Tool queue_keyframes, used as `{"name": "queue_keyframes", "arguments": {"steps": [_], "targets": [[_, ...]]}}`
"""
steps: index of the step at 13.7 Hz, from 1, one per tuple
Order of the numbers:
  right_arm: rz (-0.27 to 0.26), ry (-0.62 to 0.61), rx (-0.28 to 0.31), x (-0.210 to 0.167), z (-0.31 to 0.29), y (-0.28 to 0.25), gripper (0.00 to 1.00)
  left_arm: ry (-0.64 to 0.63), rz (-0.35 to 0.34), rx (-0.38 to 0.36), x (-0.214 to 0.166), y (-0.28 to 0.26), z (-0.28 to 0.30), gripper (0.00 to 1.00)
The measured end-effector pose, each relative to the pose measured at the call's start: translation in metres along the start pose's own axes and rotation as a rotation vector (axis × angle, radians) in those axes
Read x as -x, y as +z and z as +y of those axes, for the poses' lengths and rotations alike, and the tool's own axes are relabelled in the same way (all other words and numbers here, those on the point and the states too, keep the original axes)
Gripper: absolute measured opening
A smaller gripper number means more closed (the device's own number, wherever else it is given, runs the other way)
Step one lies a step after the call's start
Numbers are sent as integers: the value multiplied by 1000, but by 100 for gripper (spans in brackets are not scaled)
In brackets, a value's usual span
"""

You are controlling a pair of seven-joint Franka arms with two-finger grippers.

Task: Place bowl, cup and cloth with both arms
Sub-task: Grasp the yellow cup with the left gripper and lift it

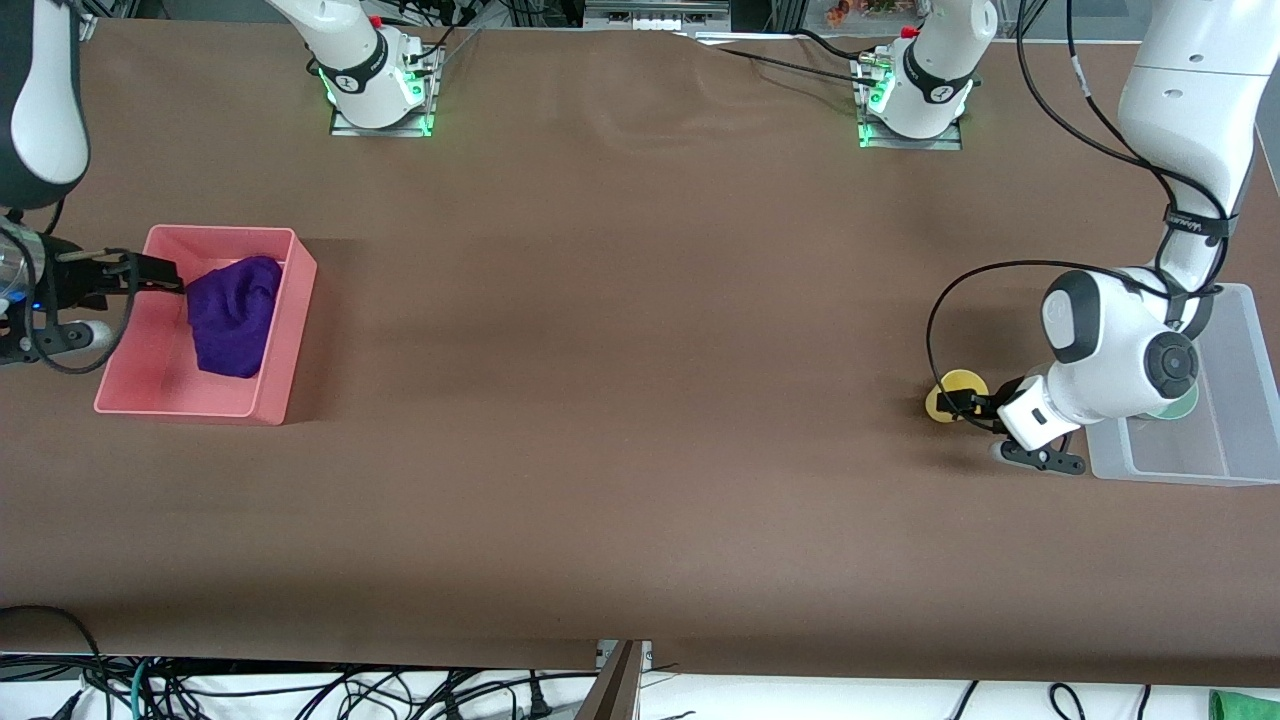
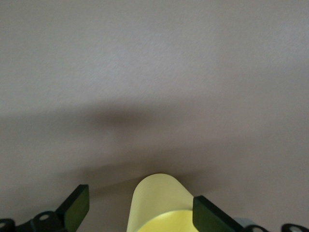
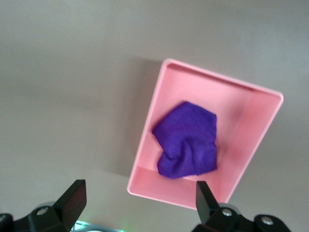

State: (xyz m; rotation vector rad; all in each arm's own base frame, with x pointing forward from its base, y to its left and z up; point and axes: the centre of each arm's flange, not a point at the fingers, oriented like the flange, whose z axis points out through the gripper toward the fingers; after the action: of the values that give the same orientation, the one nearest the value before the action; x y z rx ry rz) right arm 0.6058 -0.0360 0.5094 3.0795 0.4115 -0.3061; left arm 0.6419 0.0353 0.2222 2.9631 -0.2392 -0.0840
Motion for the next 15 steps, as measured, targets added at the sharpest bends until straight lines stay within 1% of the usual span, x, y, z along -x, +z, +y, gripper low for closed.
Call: {"name": "queue_keyframes", "arguments": {"steps": [2, 3, 6, 8, 10, 12, 13, 15], "targets": [[26, -40, 7, -6, -29, -23, 100, 6, -7, 3, 5, -8, -13, 99], [47, -49, 12, -6, -35, -36, 100, 3, -6, 7, 6, -10, -17, 99], [136, -25, 37, 7, -24, -77, 100, -2, -5, 34, 8, -11, -20, 99], [169, 1, 46, 18, -11, -89, 100, 13, -23, 53, 12, -10, -25, 98], [166, 24, 42, 18, -10, -88, 100, 21, -28, 88, 16, -10, -30, 98], [142, 111, 28, 19, -11, -84, 100, 33, -37, 123, 21, -9, -35, 97], [135, 136, 24, 19, -12, -82, 100, 32, -35, 141, 23, -10, -41, 96], [128, 152, 22, 18, -11, -80, 100, 32, -39, 176, 28, -13, -47, 96]]}}
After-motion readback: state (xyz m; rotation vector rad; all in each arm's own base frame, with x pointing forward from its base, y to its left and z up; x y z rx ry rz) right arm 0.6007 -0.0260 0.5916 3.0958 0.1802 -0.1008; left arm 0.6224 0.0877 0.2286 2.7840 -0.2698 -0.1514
